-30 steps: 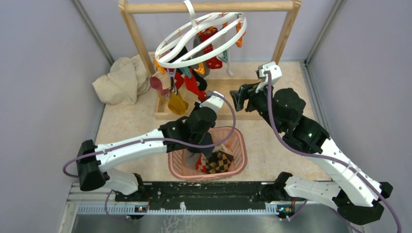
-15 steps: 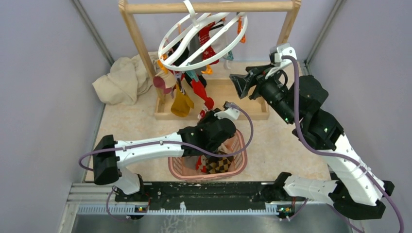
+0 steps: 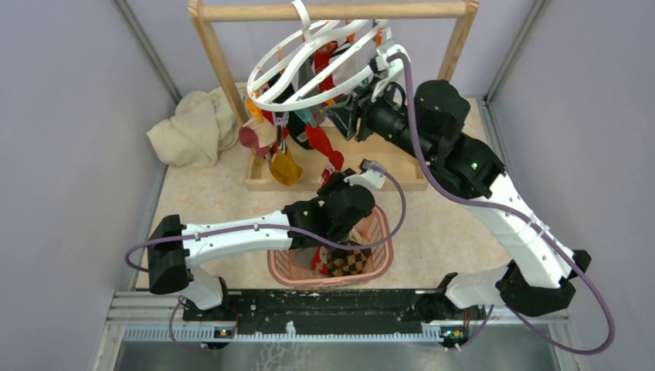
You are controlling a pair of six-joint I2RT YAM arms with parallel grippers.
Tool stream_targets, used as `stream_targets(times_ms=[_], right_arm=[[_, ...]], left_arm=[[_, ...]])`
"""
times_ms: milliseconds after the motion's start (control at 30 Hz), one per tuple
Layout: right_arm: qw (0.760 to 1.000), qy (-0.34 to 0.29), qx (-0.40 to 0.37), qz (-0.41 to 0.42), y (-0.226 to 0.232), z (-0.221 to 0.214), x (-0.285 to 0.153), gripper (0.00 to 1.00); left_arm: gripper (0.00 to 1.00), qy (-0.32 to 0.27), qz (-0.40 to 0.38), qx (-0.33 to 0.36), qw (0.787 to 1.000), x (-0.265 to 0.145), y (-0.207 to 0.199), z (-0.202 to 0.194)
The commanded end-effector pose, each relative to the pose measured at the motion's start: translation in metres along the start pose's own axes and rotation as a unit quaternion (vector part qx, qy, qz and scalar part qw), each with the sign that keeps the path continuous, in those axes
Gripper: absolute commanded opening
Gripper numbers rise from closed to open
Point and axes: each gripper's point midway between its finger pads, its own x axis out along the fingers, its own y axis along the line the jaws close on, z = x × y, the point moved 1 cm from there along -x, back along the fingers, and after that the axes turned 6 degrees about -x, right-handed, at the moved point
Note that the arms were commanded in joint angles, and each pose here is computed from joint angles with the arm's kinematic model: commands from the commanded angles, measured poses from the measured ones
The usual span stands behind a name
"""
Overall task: Remove the socks clipped to the hanger
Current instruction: Adjust the hanger on the clothesline.
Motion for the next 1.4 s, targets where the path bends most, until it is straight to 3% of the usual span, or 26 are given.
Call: stream_targets(times_ms=[0, 667, 1367], right_arm=[[0.998, -0.018, 0.0, 0.068, 0.03, 0.02, 0.002, 0.4], [0.992, -0.002, 0.002, 0.124, 0.074, 0.009, 0.022, 0.4], [0.999, 0.004, -0.04, -0.025, 0.023, 0.002, 0.04, 0.42]], left_arm=[[0.0, -0.017, 0.001, -0.016, 1.0, -0.002, 0.003, 0.014], [0.0, -0.014, 0.003, -0.013, 1.0, -0.004, 0.006, 0.009], [0.0, -0.014, 0.006, -0.02, 1.0, -0.008, 0.015, 0.008]])
